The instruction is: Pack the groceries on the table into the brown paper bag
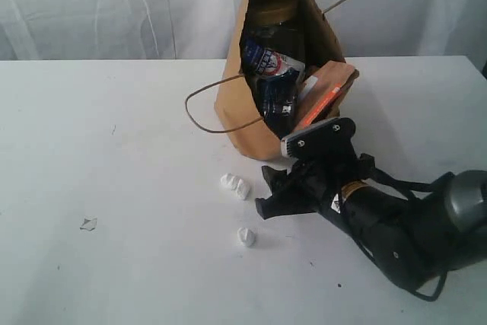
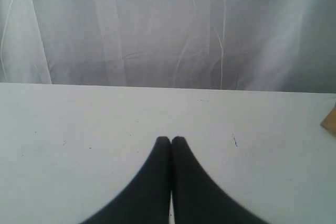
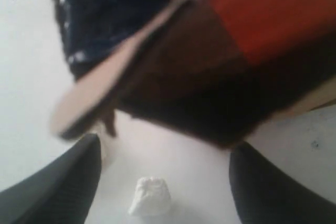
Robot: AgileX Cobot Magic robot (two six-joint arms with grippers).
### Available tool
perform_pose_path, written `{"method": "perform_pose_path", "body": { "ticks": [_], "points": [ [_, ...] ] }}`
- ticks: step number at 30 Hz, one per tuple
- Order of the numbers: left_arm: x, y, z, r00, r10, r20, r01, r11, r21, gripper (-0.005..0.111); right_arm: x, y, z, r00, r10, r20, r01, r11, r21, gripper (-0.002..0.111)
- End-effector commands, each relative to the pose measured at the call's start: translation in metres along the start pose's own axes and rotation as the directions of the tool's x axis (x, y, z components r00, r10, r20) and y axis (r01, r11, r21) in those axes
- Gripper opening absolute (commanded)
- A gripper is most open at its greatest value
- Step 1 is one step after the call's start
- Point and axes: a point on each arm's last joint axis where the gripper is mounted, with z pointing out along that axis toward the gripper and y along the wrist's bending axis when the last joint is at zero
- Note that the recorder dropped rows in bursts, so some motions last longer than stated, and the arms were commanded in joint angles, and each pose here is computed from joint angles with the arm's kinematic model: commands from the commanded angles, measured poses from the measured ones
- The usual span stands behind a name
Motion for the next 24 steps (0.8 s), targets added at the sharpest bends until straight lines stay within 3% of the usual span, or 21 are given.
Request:
{"method": "perform_pose_path", "body": {
  "ticks": [1, 9, 18, 24],
  "points": [
    [0.001, 0.0, 0.0, 1.0, -0.024, -0.001, 0.024, 1.0, 0.002, 0.0, 0.002, 0.001, 0.008, 0.998, 0.002, -0.059, -0.003, 1.0, -0.008, 0.063],
    [0.001, 0.0, 0.0, 1.0, -0.024, -0.001, 0.024, 1.0, 0.002, 0.0, 0.003, 0.003, 0.022, 0.996, 0.003, -0.089, -0.004, 1.0, -0.011, 0.056],
    [0.001, 0.0, 0.0, 1.0, -0.024, -0.001, 0.024, 1.0, 0.002, 0.0, 0.003, 0.007, 0.031, 0.964, 0.005, -0.266, -0.014, 0.999, -0.032, 0.051],
    [0.001, 0.0, 0.0, 1.0, -0.024, -0.001, 0.024, 1.0, 0.002, 0.0, -0.004, 0.008, 0.035, 0.959, 0.006, -0.282, -0.017, 0.999, -0.037, 0.045]
  ]
}}
